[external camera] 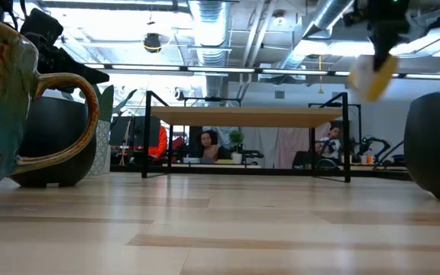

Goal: Place coffee mugs
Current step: Put the yellow mug on the shelf, then put the gray patterned mug on the shelf

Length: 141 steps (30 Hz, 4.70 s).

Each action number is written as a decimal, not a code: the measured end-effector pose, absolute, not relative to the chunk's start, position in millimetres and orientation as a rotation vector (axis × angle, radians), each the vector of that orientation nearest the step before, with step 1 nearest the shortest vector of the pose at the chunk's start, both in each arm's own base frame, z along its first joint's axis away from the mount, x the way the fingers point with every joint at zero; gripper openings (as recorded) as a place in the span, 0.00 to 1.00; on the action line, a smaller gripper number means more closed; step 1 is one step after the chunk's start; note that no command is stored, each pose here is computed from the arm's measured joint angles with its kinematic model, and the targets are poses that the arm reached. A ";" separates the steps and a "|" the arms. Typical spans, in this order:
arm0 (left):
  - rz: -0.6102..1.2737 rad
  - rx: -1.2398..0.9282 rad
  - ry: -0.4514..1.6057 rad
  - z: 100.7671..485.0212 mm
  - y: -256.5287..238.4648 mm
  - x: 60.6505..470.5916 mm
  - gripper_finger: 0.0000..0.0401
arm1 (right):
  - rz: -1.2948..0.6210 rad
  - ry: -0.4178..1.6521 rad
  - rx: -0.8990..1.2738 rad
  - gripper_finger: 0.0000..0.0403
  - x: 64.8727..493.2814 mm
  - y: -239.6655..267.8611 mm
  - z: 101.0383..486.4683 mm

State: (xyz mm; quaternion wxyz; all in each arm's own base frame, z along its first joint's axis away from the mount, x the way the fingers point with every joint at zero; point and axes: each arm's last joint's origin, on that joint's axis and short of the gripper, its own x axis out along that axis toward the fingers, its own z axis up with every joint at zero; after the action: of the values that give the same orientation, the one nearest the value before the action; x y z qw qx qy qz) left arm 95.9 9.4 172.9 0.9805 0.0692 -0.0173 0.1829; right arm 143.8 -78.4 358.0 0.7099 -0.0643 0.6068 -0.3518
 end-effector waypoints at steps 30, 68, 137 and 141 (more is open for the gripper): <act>0.368 0.139 -0.035 172.8 9.4 95.9 0.00 | -0.391 1.530 -0.120 0.09 277.3 -140.7 362.7; 0.368 0.139 -0.034 172.9 9.4 95.9 0.00 | -0.292 1.473 0.041 0.14 268.5 -161.3 360.7; 0.368 0.139 -0.035 172.8 9.4 95.9 0.00 | -0.403 1.318 -0.105 0.42 265.6 -144.5 412.7; 0.368 0.139 -0.035 172.8 9.4 95.9 0.00 | -0.314 1.203 -0.024 0.42 253.2 -123.8 431.3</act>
State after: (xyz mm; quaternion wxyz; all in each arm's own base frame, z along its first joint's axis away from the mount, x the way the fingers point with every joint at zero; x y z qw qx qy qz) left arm 95.9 9.4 172.8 0.9805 0.0692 -0.0172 0.1828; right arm 253.2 -123.8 431.3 0.8129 -0.0110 0.5634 -0.1469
